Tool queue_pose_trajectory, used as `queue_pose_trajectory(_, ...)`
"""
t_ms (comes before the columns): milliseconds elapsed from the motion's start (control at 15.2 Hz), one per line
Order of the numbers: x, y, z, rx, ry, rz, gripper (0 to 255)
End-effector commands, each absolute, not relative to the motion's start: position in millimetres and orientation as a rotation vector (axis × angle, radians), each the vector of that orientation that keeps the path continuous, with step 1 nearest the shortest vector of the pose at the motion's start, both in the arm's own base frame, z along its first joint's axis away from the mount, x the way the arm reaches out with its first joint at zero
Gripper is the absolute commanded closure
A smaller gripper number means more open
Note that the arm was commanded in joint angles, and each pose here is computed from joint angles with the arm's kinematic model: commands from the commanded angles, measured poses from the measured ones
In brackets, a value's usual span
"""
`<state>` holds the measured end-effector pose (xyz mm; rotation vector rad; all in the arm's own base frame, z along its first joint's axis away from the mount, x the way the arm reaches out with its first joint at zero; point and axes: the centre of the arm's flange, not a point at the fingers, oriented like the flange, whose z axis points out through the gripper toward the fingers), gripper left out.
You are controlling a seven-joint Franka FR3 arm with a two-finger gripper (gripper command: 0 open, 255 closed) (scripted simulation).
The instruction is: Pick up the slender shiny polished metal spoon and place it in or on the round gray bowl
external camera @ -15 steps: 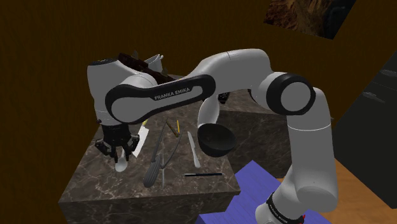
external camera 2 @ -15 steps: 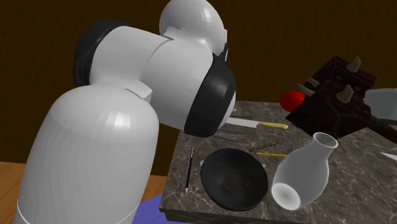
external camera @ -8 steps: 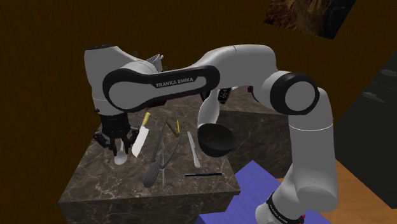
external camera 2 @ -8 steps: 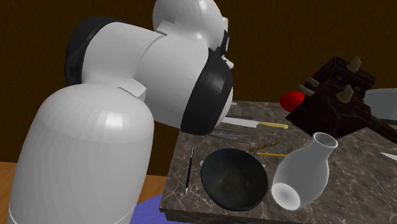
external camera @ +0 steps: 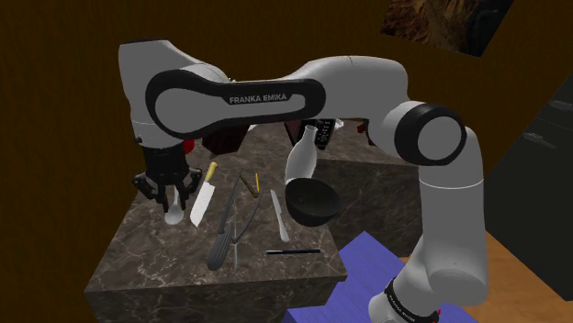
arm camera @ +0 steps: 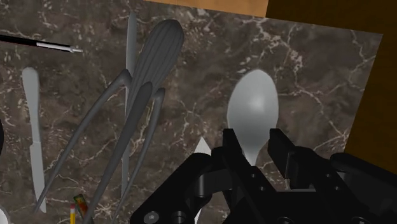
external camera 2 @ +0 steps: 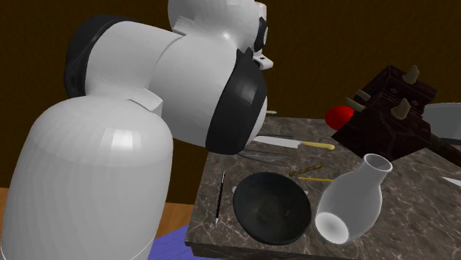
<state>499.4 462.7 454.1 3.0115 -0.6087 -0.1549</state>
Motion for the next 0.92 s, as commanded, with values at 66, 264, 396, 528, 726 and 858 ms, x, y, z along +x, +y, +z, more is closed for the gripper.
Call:
queue_pose_trajectory(66,499.7,463.0,470.3,3.011,-0.609,-0.155,255)
queue_pose_trajectory(264,499.7,463.0,486.1,3.011,-0.609,-0.155,255)
queue_pose_trajectory(396,499.7,463.0,496.7,3.011,-0.609,-0.155,255)
queue_pose_trajectory(528,499.7,463.0,507.2,3.011,-0.609,-0.155,255)
queue_pose_trajectory(726,494.3,451.0,516.4,3.011,-0.609,-0.155,255)
queue_pose_trajectory(858,483.4,427.0,517.7,3.011,-0.609,-0.155,255)
